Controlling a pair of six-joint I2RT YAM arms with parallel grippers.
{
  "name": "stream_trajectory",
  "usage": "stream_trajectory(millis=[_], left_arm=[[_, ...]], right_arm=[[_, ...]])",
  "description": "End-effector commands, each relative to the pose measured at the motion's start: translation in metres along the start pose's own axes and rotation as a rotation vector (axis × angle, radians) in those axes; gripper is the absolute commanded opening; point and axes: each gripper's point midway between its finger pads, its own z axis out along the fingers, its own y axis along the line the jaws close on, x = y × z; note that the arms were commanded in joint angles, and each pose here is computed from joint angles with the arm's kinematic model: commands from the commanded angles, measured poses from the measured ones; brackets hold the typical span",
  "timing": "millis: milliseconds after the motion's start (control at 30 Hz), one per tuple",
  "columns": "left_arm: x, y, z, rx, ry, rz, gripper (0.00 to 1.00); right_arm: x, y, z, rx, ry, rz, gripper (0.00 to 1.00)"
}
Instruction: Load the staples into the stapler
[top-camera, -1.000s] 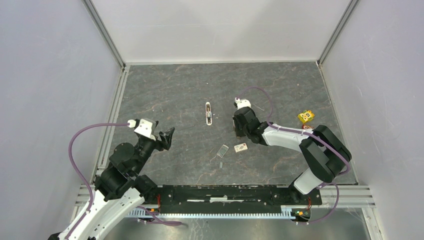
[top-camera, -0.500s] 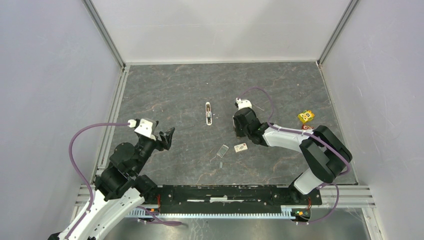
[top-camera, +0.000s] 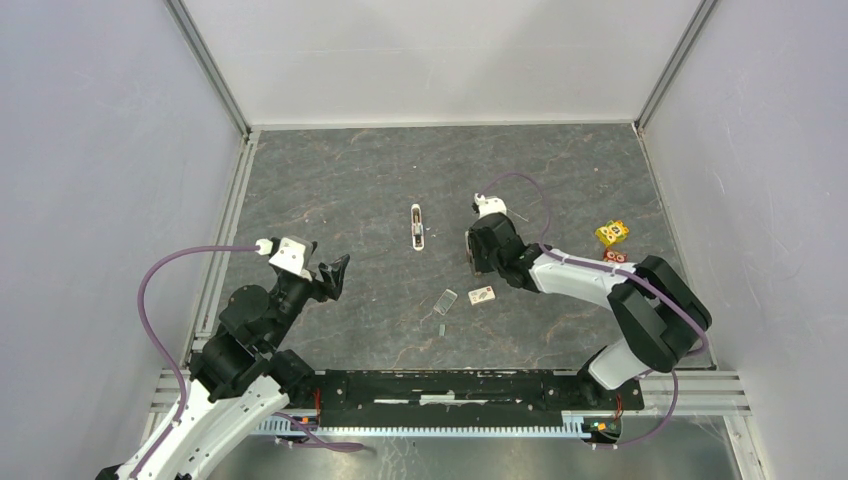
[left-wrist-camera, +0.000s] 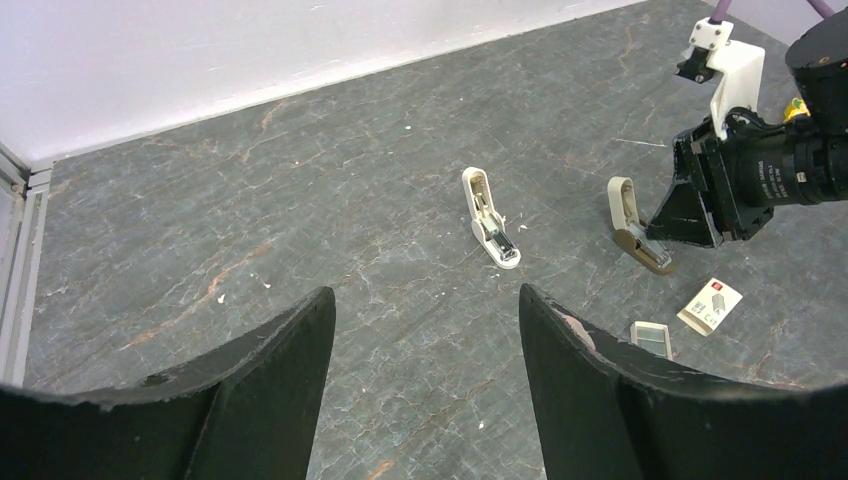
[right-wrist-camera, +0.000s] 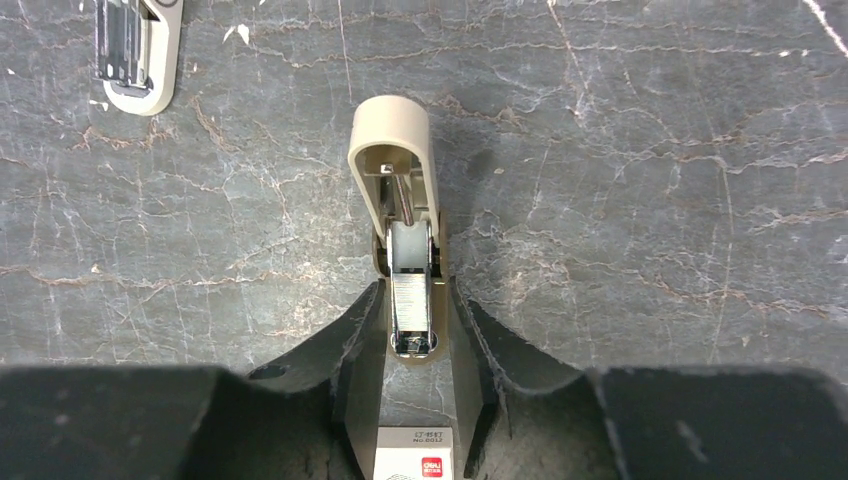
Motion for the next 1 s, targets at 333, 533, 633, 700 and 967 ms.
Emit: stream_trajectory(millis=[333,533,633,700,967], left_arm=[[-0.005,0.004,0.002,-0.010,-0.018,0.067,0.75],[-0.005,0.004,0.003,-0.009,-0.017,0.067,0.75],[-0.005,0.004,0.003,-0.008,-0.017,0.070,0.75],[-0.005,0.004,0.003,-0.008,-0.018,0.068,0.75],[-0.005,0.004,0.004,-0.009,-0.015,0.071,0.75]], right_arm=[[-0.042,-0.004,-0.003,-0.004,-0.076,0.017,0.39],[-0.037,0.001,0.005,-0.024,-0.064,0.025,0.38],[-0.034,0.002,0.008,-0.027,-0.056,0.025,0.38],[-0.032,0.001,0.009,-0.024,-0.054,0.025,0.38],[-0.020,-0.005,0.013,-0.005,-0.034,0.016,0.37]])
